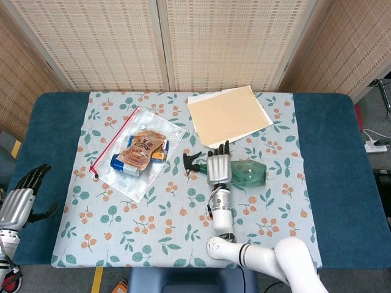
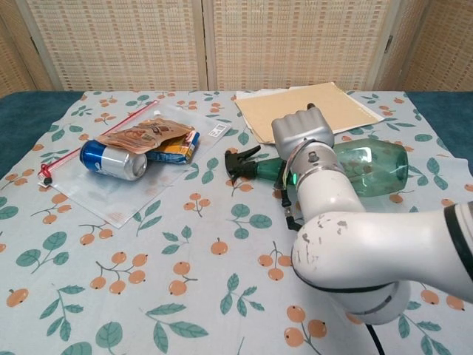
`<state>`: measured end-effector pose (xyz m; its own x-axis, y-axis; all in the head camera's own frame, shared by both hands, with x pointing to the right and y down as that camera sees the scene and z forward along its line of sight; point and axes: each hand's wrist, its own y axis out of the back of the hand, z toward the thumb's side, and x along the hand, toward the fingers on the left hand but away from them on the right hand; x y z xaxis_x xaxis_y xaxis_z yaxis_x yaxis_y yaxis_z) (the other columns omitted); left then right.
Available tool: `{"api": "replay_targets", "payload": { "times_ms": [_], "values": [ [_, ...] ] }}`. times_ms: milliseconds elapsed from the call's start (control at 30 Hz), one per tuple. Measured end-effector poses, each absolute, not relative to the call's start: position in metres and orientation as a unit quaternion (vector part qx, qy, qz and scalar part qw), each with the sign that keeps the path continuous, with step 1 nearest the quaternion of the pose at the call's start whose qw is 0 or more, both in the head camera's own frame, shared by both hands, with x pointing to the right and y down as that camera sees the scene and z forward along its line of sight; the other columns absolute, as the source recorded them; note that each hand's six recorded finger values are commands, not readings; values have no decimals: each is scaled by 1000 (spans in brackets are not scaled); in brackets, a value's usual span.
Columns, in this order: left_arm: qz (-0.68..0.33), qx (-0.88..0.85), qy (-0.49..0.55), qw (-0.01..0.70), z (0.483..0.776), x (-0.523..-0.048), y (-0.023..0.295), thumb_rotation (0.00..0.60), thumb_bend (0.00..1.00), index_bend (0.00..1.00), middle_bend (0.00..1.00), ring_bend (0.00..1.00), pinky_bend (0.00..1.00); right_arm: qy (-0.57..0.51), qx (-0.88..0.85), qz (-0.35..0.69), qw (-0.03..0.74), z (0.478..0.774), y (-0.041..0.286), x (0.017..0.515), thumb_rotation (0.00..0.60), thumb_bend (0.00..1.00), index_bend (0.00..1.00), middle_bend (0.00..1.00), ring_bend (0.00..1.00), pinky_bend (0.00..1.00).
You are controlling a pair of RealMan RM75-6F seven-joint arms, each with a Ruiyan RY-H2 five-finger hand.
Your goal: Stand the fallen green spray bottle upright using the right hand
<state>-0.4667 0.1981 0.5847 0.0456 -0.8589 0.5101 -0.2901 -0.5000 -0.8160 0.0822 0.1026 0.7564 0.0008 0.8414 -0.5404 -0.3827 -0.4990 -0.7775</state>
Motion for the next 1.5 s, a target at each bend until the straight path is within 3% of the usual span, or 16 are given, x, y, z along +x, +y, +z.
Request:
{"api": "replay_targets", "payload": {
  "times_ms": [500, 833, 967, 1500],
  "values": [
    [-541, -678, 427, 255, 584, -469, 199, 600, 259, 0, 0, 0, 119, -199, -523, 684, 469, 766, 103, 75, 600, 0, 382, 327, 178, 0],
    [-545, -676, 426, 255, 585, -470, 200, 600, 259, 0, 0, 0, 127, -188, -523, 683, 475, 771, 107, 78, 600, 0, 494, 407, 291, 47],
    [-545, -675, 427, 253, 585, -470, 200, 600, 260, 0, 0, 0, 140, -189, -519, 682, 479, 772, 107, 82, 600, 32, 553, 450, 354, 101],
    [-547, -676, 426, 249, 586, -471, 200, 600, 260, 0, 1, 32, 149, -196, -517, 667, 499, 770, 102, 83, 600, 170, 698, 558, 430, 172]
  ]
}}
